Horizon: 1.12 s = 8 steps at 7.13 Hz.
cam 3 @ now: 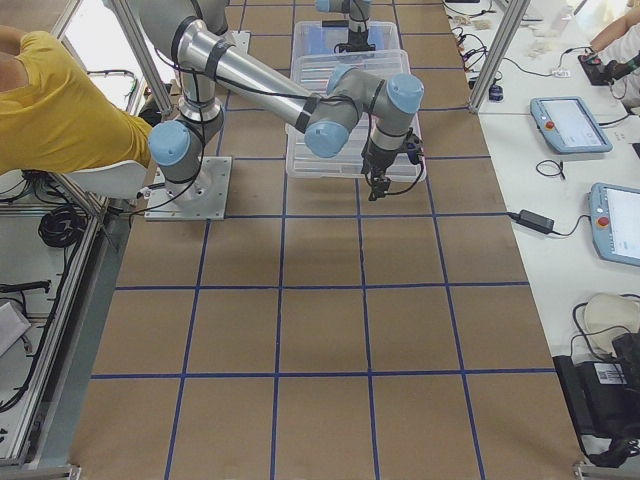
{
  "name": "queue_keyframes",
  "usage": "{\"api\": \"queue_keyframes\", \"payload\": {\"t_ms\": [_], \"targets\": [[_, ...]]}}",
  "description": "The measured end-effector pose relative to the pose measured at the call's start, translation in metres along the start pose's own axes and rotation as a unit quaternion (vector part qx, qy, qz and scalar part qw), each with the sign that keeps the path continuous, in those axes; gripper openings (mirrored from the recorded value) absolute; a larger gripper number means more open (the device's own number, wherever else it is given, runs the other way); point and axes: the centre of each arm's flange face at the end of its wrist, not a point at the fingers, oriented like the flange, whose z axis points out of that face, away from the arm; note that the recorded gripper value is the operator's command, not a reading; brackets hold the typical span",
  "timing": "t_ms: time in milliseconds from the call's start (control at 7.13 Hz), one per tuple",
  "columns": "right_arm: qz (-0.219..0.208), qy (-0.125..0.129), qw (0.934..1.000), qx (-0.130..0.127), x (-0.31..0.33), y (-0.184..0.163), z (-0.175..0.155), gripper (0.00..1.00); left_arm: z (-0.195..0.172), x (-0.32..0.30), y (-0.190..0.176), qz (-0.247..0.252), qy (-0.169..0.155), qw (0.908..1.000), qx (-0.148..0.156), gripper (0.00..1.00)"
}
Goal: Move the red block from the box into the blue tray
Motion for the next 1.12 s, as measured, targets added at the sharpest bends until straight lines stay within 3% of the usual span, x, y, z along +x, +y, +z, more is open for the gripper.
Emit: {"api": "queue_keyframes", "payload": {"t_ms": [140,421,1122], "targets": [[0.000,0.000,1.0000,0.001,-0.002,0.000,-0.001,1.00,-0.002,-0.001,0.000,-0.001,-0.005,1.0000,0.000,0.15],[-0.002,0.001,1.0000,0.002,-0.004,-0.001,-0.003,1.00,-0.011,-0.002,-0.001,-0.005,-0.017,0.9998,0.000,0.03],[0.003,-0.003,0.9999,0.013,-0.010,0.000,-0.011,1.00,-0.054,0.001,-0.005,-0.003,-0.045,0.9990,0.000,0.01]]}}
